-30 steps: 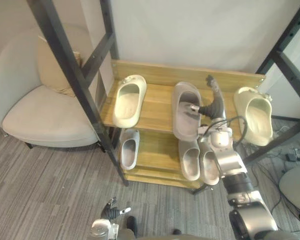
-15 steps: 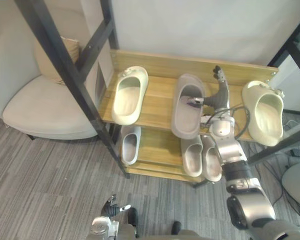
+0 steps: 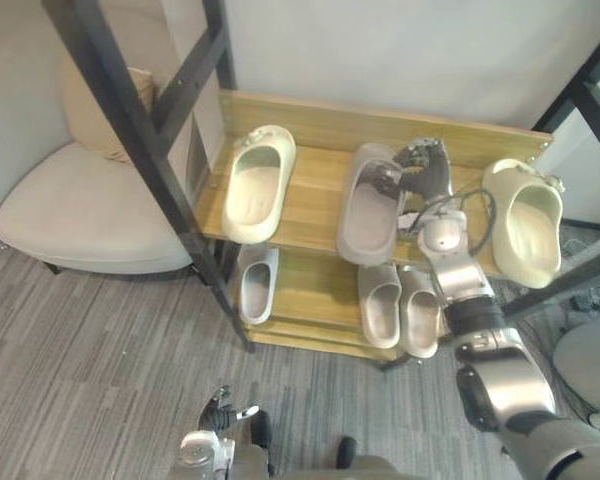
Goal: Organize the slippers on the shoe rack
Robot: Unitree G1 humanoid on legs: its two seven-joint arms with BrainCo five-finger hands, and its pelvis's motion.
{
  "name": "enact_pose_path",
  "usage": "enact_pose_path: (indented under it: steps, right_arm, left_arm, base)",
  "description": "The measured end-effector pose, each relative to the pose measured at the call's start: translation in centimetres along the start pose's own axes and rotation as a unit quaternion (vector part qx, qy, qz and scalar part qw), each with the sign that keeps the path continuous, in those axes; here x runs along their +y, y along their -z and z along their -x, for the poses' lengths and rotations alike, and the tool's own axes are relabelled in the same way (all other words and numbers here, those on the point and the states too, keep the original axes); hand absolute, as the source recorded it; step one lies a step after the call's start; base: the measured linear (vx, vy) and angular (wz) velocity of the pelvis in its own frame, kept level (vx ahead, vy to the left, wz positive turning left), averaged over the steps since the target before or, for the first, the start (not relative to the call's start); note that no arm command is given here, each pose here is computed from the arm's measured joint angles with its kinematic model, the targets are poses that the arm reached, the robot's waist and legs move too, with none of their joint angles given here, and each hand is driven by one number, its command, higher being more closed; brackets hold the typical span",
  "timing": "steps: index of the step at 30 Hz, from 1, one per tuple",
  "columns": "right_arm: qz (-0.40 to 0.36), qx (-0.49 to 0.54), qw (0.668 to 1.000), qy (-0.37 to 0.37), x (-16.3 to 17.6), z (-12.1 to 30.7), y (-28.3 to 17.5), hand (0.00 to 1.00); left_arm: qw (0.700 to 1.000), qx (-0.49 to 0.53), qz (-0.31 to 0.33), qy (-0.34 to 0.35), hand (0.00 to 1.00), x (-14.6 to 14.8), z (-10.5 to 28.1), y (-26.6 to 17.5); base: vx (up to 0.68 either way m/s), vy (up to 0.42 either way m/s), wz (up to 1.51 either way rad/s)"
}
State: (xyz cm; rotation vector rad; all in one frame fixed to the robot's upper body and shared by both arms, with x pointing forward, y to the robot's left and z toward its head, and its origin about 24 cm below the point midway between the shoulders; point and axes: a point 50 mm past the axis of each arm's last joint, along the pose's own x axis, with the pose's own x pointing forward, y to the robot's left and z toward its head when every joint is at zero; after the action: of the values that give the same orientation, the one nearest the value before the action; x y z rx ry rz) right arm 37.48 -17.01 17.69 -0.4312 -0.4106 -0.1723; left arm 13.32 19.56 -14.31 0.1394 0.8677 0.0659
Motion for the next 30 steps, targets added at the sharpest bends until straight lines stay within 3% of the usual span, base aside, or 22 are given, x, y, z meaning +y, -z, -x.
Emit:
enact_pose_path:
  steps: [9,23,30]
  right_arm:
    - [-0.012,-0.013,1.0,-0.003,0.0,0.1,-0.6,1.0]
    - [-0.067,0.009,0.996,0.052,-0.7,6.1,1.7,1.0]
    - [-0.109,-0.031,0.99,0.082,-1.0,8.6,0.1,1.0]
  left_arm:
    - [1.0,0.002,0.0,-0.001,0.0,0.0,0.0,0.0]
    - [1.0,0.009,-0.003,0.0,0.0,0.0,0.0,0.2]
    - [1.0,0.014,-0.001,0.003,0.0,-0.3,0.1,0.5]
  base:
    - [0.0,-0.002,-0.03]
    - [-0.01,-0.005,0.0]
    - [-0.06,-0.013,-0.05]
